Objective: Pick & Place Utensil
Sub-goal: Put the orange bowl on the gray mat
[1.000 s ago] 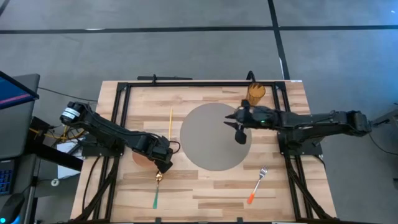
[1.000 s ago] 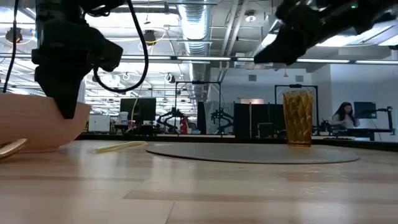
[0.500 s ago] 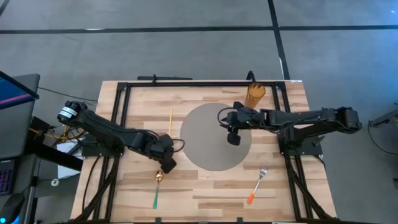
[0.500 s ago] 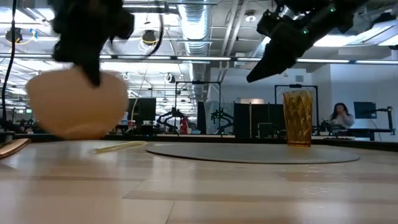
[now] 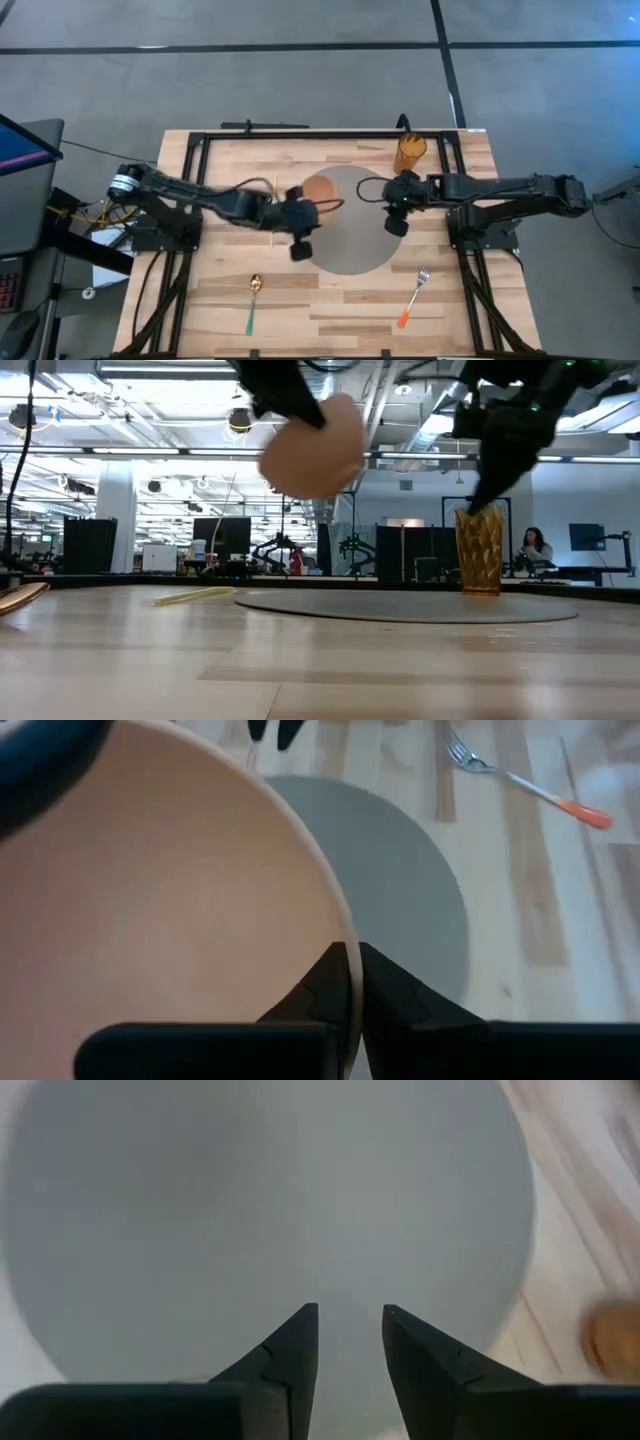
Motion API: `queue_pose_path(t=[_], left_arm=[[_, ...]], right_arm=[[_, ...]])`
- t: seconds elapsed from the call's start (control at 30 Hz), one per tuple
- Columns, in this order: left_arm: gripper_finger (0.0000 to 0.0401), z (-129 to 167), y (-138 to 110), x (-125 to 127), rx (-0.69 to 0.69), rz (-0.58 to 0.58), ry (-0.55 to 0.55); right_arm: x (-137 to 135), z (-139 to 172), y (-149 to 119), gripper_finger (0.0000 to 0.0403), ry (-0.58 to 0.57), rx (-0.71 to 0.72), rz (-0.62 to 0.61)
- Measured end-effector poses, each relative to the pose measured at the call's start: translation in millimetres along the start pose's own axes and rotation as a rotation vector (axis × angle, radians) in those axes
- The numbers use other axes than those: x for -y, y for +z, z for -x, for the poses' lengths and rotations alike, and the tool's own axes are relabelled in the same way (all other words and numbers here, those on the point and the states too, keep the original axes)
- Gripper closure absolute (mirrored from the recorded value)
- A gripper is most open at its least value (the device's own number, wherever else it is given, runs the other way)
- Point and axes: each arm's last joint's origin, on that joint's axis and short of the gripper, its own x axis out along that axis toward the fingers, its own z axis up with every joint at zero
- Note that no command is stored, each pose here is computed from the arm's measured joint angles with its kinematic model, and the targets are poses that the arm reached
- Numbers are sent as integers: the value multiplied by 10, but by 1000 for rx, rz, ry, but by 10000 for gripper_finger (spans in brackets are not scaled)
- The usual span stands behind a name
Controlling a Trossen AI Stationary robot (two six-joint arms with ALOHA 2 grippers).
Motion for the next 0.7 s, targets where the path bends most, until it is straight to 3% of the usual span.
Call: queue_pose_path(t=[0.27, 0.5, 0.7], left_arm=[[386, -661, -102, -314, -41, -36, -129], [385, -817, -195, -177, -81, -83, -241], [384, -802, -183, -99, -64, -154, -203]], right_arm=[[33, -50, -112, 295, -67, -76, -57], [29, -51, -106, 295, -62, -70, -51], [29, -51, -105, 295, -62, -70, -50]])
